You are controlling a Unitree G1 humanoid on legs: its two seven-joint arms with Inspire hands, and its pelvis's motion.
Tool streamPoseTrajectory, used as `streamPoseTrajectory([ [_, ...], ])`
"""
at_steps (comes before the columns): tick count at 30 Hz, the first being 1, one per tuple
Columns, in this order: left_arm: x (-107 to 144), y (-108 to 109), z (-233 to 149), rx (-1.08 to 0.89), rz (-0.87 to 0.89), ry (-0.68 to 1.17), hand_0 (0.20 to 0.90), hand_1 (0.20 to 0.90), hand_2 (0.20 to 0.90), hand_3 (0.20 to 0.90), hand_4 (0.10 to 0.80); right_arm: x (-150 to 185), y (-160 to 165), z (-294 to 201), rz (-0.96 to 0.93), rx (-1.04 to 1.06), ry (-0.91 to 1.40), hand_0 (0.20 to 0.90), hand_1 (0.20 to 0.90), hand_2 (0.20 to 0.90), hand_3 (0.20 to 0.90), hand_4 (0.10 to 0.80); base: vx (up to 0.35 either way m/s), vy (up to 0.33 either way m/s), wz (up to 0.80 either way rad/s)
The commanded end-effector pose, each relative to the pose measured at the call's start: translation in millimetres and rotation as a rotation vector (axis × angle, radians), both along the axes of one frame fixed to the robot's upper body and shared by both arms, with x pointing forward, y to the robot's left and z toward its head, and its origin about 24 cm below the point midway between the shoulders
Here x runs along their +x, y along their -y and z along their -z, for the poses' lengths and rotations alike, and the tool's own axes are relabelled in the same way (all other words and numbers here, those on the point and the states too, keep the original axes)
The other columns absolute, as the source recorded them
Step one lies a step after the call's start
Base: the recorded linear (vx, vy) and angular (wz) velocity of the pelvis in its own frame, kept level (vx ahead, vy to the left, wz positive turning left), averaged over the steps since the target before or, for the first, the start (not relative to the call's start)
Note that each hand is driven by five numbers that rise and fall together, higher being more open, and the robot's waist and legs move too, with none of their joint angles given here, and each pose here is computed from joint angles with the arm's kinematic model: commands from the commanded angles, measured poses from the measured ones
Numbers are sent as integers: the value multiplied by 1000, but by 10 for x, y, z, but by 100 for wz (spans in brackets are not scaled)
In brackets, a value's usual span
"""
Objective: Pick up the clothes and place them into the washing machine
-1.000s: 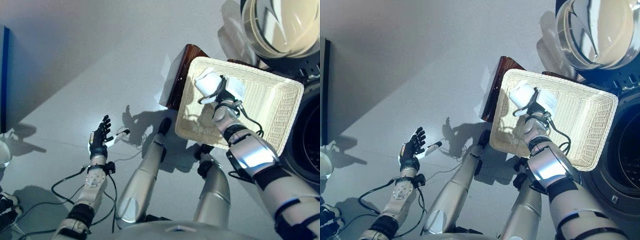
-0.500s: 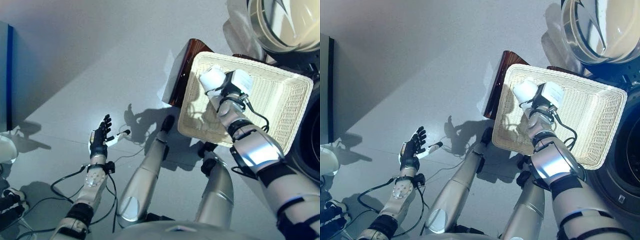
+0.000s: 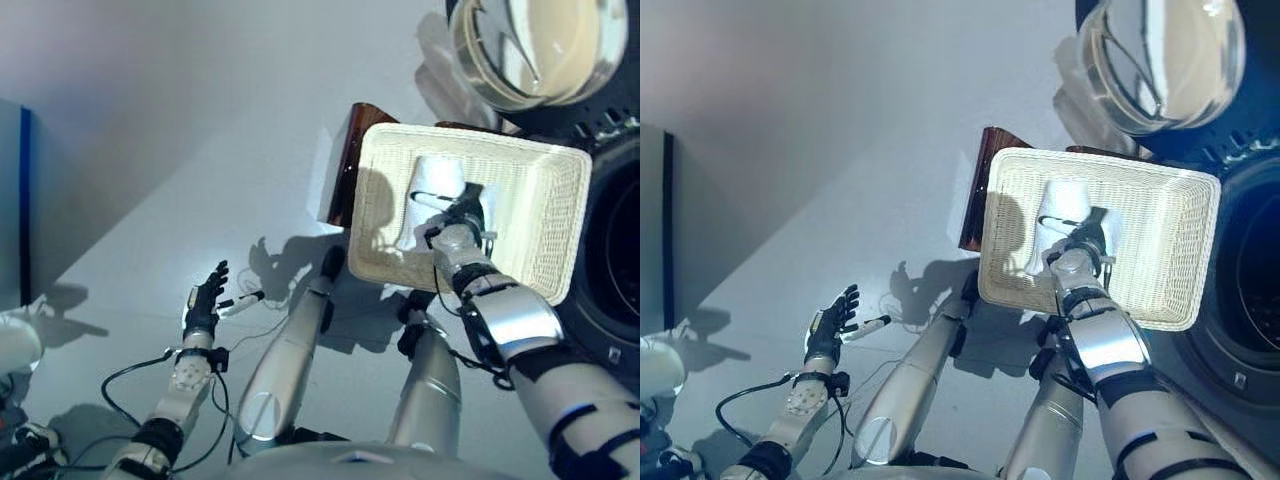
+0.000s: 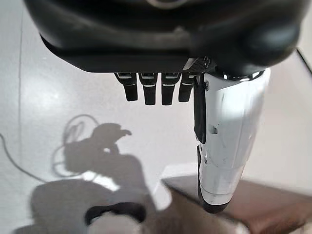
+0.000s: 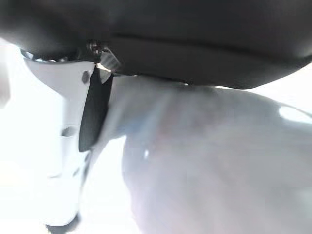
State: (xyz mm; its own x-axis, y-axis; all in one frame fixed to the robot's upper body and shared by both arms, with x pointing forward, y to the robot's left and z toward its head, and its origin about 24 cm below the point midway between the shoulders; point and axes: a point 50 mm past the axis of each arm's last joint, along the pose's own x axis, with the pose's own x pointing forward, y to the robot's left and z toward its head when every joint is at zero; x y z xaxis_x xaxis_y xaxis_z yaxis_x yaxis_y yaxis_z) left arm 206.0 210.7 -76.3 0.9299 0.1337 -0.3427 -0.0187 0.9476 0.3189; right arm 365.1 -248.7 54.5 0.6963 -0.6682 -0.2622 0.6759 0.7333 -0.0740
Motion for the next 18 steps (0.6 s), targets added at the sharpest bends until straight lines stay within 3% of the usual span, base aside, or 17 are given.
streamPoseTrajectory([
  [1,-246,-176,116,84,-1,-67,900,900,900,900,800,-19,271,-223,103,166,296,200,200,200,200,300,-71,63,-41],
  [7,-335,0,219,-31,-16,-98,900,900,900,900,800,-169,184,-25,246,555,596,200,200,200,200,300,24,61,-22],
  [18,-424,307,284,-189,23,-111,900,900,900,900,800,-233,391,-245,470,695,865,200,200,200,200,300,46,34,-16],
])
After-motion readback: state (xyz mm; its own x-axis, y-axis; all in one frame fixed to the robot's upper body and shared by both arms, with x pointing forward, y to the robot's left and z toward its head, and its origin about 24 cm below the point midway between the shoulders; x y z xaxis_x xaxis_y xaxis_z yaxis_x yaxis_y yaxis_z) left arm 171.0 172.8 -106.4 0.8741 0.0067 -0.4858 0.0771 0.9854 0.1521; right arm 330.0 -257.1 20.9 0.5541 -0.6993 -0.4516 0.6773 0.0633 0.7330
